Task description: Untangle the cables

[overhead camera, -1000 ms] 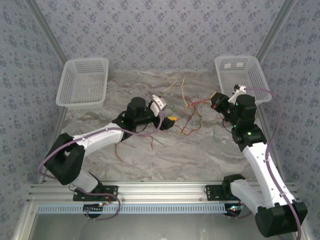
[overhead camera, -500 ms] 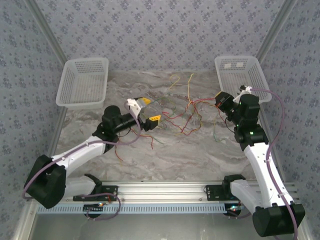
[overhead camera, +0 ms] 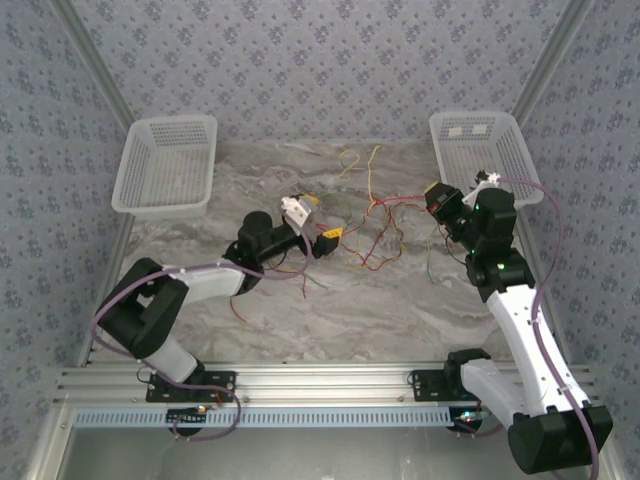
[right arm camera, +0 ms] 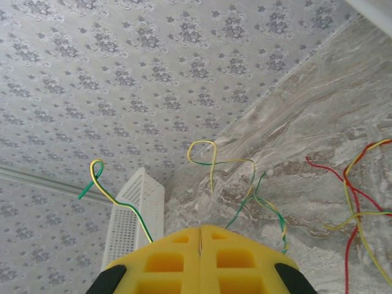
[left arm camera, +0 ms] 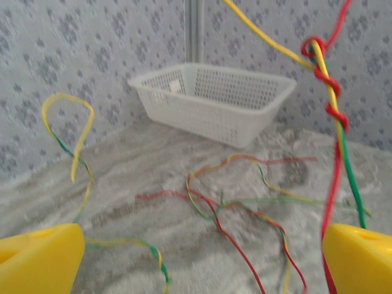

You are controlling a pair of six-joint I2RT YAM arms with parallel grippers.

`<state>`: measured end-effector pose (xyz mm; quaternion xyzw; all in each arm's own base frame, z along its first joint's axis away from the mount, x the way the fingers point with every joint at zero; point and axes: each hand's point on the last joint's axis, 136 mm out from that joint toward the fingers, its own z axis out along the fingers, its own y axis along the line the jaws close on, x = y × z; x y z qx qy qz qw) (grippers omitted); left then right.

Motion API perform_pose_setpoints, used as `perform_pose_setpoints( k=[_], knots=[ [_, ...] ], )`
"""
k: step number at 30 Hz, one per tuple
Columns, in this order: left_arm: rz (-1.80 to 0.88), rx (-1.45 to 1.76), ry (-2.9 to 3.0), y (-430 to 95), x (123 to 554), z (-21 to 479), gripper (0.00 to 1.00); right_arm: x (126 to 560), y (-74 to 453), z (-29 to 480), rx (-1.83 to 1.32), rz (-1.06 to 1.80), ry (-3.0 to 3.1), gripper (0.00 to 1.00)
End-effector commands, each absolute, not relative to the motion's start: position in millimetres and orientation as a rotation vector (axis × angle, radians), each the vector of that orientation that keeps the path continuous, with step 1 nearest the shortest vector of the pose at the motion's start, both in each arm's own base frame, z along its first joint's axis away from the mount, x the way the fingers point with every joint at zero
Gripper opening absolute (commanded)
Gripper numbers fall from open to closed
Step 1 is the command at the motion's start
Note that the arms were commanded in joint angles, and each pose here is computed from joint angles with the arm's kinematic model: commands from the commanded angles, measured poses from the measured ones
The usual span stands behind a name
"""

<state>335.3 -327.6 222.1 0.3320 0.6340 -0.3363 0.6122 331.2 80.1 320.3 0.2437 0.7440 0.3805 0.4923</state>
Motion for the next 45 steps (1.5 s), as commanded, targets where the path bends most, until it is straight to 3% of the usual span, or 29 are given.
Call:
perform_pose_setpoints(
  k=[1, 4, 5, 6, 7, 8, 14, 15, 19, 22, 26, 29, 34, 41, 45],
  knots=[
    [-0.801, 0.685, 1.304, -334.9, 349.2, 271.9, 0.93, 330.0, 87.2, 322.8, 0.593, 0.981, 1.78, 0.0],
    [-0.852, 0.693, 1.293, -343.8, 350.8, 270.2, 0.64, 330.1, 89.5, 314.8, 0.598, 0.977, 1.797, 0.0],
    [-0.865, 0.705, 1.293, -346.0, 350.0, 268.2, 0.48, 330.2, 88.9, 311.1, 0.608, 0.974, 1.805, 0.0],
    [-0.87, 0.711, 1.299, -347.5, 349.4, 266.1, 0.24, 330.0, 87.8, 309.5, 0.616, 0.972, 1.808, 0.0],
    [-0.872, 0.709, 1.309, -347.6, 349.6, 264.6, 0.08, 329.7, 86.7, 309.7, 0.612, 0.965, 1.807, 0.0],
    [-0.872, 0.709, 1.318, -346.6, 349.1, 263.6, 0.0, 328.8, 85.0, 311.0, 0.611, 0.955, 1.803, 0.0],
    [-0.853, 0.714, 1.384, -336.7, 343.9, 265.5, 0.0, 321.0, 68.8, 317.1, 0.568, 0.805, 1.817, 0.0],
    [-0.845, 0.721, 1.395, -335.3, 342.7, 269.1, 0.0, 319.0, 67.4, 319.4, 0.54, 0.769, 1.833, 0.05],
    [-0.791, 0.78, 1.407, -329.0, 332.3, 282.3, 0.0, 305.9, 57.8, 339.4, 0.415, 0.625, 1.841, 0.62],
    [-0.721, 0.833, 1.425, -323.9, 327.5, 284.7, 0.0, 290.9, 47.3, 363.1, 0.348, 0.544, 1.779, 0.76],
    [-0.672, 0.844, 1.437, -318.9, 325.9, 284.2, 0.0, 277.6, 52.8, 395.5, 0.265, 0.589, 1.701, 0.78],
    [-0.664, 0.831, 1.442, -317.7, 327.5, 284.3, 0.0, 285.7, 77.7, 405.4, 0.226, 0.775, 1.726, 0.79],
    [-0.638, 0.769, 1.46, -314.5, 337.2, 284.3, 0.0, 309.1, 114.4, 353.8, 0.363, 0.977, 1.959, 0.74],
    [-0.63, 0.721, 1.494, -318.7, 348.4, 278.5, 0.0, 302.2, 121.3, 297.1, 0.486, 0.93, 2.093, 0.75],
    [-0.645, 0.726, 1.477, -324.8, 346.8, 278.0, 0.0, 318.9, 141.3, 281.9, 0.389, 0.975, 2.128, 0.76]
  ],
)
